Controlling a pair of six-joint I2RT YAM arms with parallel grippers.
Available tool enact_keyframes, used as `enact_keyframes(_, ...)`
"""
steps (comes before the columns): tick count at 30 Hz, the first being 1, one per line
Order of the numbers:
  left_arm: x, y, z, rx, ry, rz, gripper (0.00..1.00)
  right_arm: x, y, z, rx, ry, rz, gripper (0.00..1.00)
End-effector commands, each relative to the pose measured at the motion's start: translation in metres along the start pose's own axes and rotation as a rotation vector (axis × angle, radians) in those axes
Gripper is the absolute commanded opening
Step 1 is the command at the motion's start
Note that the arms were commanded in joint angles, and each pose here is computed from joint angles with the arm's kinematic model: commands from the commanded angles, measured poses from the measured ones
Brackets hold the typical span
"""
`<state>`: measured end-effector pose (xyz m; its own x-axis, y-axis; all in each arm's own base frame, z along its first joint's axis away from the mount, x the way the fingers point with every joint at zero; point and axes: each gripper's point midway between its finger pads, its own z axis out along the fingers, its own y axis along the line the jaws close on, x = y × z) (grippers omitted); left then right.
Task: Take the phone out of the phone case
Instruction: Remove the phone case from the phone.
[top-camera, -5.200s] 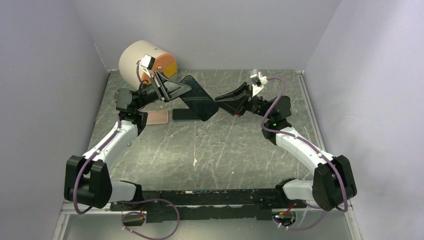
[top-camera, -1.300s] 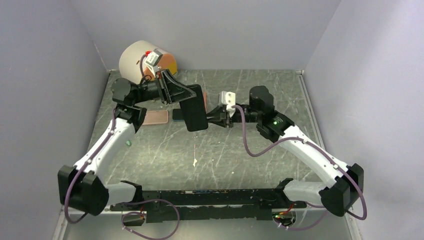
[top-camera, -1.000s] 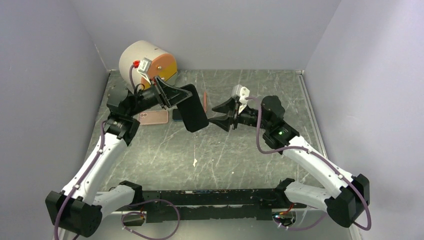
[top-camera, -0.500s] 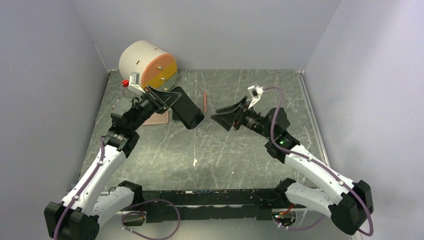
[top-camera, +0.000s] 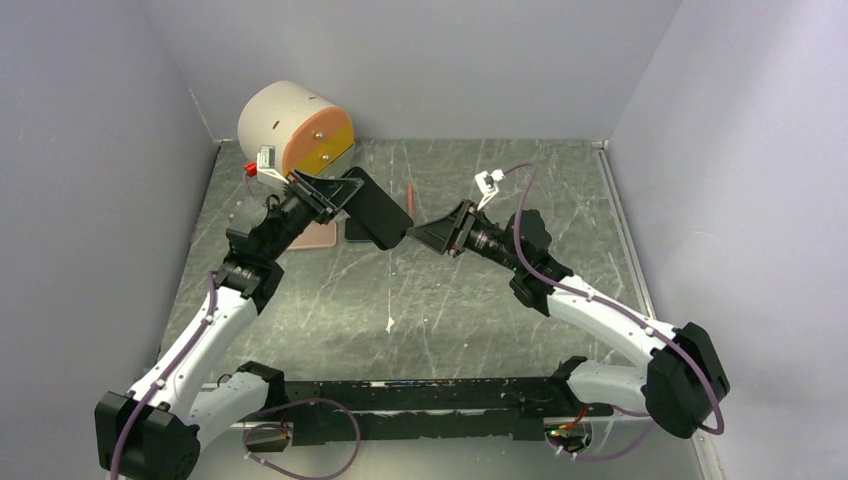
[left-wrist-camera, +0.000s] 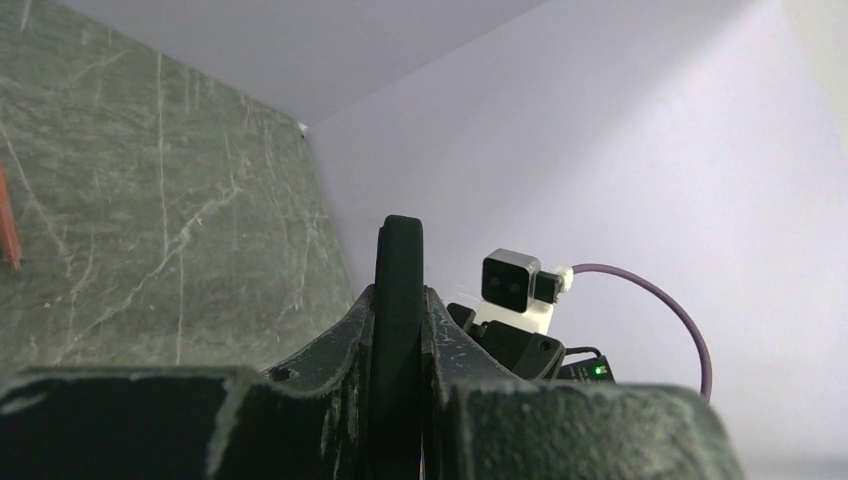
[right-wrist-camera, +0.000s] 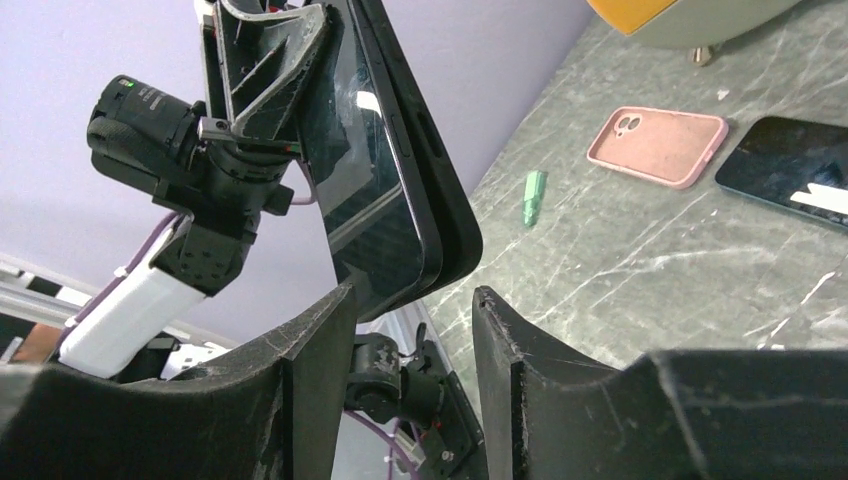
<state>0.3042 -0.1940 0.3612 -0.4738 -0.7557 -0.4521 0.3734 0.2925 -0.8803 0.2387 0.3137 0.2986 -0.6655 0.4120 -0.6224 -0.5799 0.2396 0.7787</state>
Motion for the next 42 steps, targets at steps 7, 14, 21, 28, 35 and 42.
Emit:
enact_keyframes(7,-0.012,-0.036,0.000,0.141,-0.037,-0.001,0.03,-0.022,0.042,0.012,-0.169,-0.044,-0.003,0.42)
enact_keyframes(14,-0.006,-0.027,-0.001,0.117,-0.017,0.024,0.03,-0.029,0.059,0.013,-0.239,-0.057,-0.023,0.38)
enact_keyframes(21,0.002,-0.026,-0.001,0.133,0.029,0.043,0.03,-0.036,0.076,0.014,-0.311,-0.067,-0.028,0.37)
enact_keyframes(28,0.002,-0.032,-0.008,0.140,0.029,0.104,0.03,-0.043,0.083,0.013,-0.305,-0.073,-0.059,0.39)
enact_keyframes(35,0.000,-0.034,-0.012,0.108,0.039,0.179,0.03,-0.042,0.084,0.010,-0.290,-0.051,-0.067,0.43)
enact_keyframes(42,-0.004,-0.032,-0.017,0.060,0.032,0.257,0.03,-0.039,0.087,0.008,-0.292,-0.031,-0.079,0.46)
